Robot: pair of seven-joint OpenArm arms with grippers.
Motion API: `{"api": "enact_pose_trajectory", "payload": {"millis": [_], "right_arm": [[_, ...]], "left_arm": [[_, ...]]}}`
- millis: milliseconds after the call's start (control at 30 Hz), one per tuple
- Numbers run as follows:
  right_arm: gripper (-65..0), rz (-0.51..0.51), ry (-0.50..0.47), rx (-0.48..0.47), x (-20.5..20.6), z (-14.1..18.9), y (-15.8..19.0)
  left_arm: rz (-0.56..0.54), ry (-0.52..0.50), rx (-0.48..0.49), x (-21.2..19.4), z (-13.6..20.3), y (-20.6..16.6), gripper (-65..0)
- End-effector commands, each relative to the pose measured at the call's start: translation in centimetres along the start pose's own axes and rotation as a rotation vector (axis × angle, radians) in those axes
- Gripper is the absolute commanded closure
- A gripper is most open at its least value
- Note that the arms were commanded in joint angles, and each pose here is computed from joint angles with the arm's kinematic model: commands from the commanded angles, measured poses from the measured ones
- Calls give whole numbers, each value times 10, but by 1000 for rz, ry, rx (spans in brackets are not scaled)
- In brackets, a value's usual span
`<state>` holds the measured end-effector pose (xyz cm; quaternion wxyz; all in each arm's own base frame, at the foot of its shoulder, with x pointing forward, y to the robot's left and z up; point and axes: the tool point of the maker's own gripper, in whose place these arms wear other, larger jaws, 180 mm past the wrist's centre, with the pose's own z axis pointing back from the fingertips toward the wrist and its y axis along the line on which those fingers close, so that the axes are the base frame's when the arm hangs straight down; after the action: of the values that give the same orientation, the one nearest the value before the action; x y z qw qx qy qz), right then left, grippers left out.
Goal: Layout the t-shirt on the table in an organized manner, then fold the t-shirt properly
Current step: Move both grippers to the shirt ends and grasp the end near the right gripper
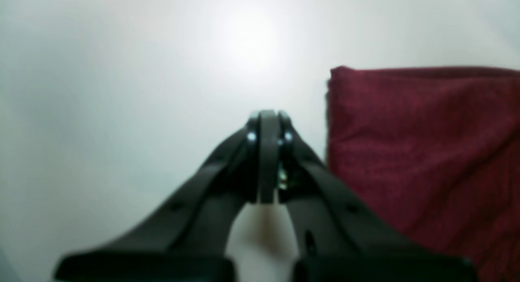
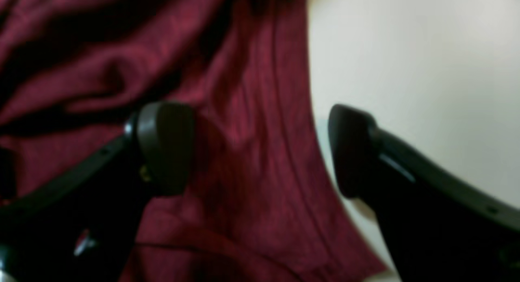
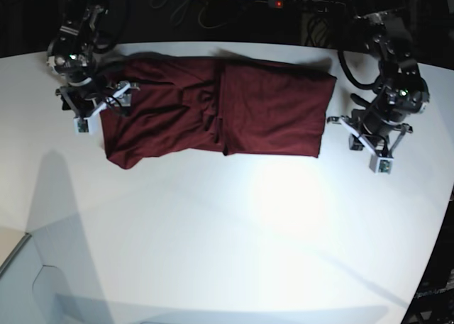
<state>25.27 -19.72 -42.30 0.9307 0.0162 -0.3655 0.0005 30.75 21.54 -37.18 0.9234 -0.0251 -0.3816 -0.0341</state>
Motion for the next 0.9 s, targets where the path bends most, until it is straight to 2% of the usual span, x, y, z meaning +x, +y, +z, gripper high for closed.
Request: {"api": "enact_pose_trajectory", "payload": {"millis": [0, 133, 233, 367, 500, 700, 867], "right_arm": [[-526, 3, -36, 4, 11, 1, -1], [-523, -2, -21, 8, 5, -1, 0], [-456, -17, -25, 25, 4, 0, 4], [-268, -58, -34, 60, 1, 2, 10], [-11, -73, -28, 93, -2, 1, 23], [0, -53, -44, 132, 5, 0, 40], [0, -41, -126, 135, 33, 11, 49]], "left_arm": [[-8, -48, 7, 15, 4, 3, -2], [-13, -34, 10, 8, 6, 6, -2], [-16, -29, 15, 6, 6, 8, -2], [-29, -9, 25, -3, 10, 15, -2], [1, -2, 65, -9, 16, 31, -2], [36, -11, 140, -16, 35, 56, -2], [16, -7, 171, -23, 51, 62, -2]]}}
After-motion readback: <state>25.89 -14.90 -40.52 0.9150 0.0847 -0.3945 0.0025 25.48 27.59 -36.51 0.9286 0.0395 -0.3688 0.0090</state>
